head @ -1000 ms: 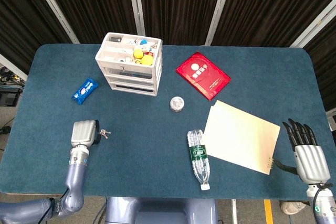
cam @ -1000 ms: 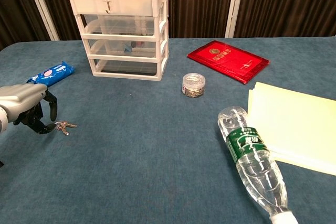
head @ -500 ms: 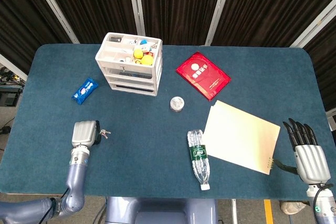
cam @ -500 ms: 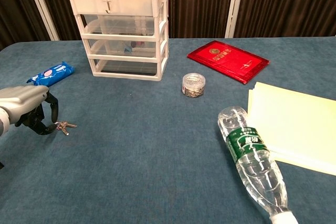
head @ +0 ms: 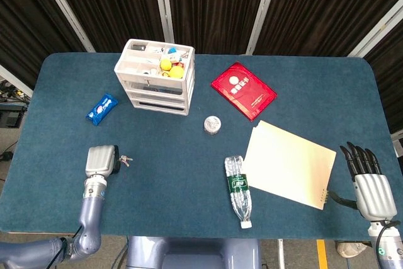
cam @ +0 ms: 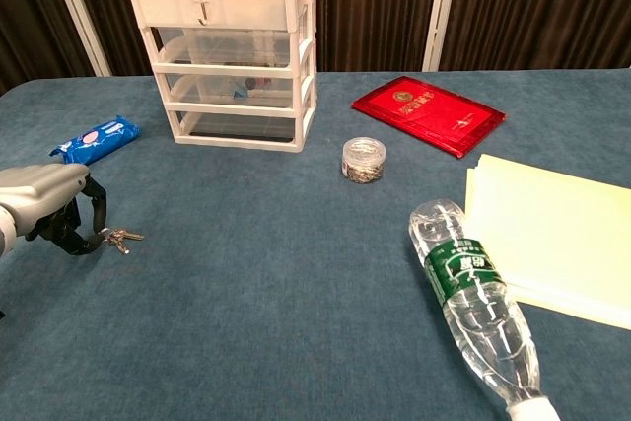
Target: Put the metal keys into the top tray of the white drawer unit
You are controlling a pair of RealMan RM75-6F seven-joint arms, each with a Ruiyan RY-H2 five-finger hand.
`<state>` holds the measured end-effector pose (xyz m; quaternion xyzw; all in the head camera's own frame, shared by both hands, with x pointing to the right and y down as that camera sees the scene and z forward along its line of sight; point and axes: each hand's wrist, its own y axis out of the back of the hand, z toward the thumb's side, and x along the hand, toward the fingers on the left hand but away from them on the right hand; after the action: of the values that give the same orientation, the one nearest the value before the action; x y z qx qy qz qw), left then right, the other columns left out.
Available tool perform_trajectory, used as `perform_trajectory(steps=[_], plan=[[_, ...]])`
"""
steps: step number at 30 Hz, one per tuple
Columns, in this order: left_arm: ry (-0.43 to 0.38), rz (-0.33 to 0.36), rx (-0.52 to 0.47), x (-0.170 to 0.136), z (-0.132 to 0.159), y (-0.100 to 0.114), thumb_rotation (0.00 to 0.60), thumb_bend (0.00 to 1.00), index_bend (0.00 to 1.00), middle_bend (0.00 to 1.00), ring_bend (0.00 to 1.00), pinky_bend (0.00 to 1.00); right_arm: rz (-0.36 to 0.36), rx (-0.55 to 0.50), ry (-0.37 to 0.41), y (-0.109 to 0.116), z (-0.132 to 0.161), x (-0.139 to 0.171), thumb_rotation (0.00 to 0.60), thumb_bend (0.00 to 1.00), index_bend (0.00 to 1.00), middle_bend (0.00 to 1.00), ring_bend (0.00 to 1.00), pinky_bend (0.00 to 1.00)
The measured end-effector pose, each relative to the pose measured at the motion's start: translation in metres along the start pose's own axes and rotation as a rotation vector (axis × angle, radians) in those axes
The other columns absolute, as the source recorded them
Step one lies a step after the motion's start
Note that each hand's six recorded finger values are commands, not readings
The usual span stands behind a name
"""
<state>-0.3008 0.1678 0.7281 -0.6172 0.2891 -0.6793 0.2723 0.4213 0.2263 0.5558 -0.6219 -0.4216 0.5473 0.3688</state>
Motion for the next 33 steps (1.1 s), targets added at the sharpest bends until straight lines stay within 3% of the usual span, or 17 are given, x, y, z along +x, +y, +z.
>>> perform_trajectory(steps=[17, 33], plan=[[-0.009, 0.014, -0.009, 0.001, 0.001, 0.005, 0.6, 0.47, 0.55, 1.0, 0.87, 0.67, -0.003, -0.002, -0.003, 0.001, -0.001, 0.0, 0.6, 0.0, 0.0, 0.0, 0.0, 0.0], [-0.079, 0.152, 0.005, -0.001, 0.004, 0.065, 0.6, 0.47, 0.56, 1.0, 0.87, 0.67, -0.001, -0.001, -0.004, 0.0, -0.001, 0.0, 0.6, 0.0, 0.0, 0.0, 0.0, 0.0]])
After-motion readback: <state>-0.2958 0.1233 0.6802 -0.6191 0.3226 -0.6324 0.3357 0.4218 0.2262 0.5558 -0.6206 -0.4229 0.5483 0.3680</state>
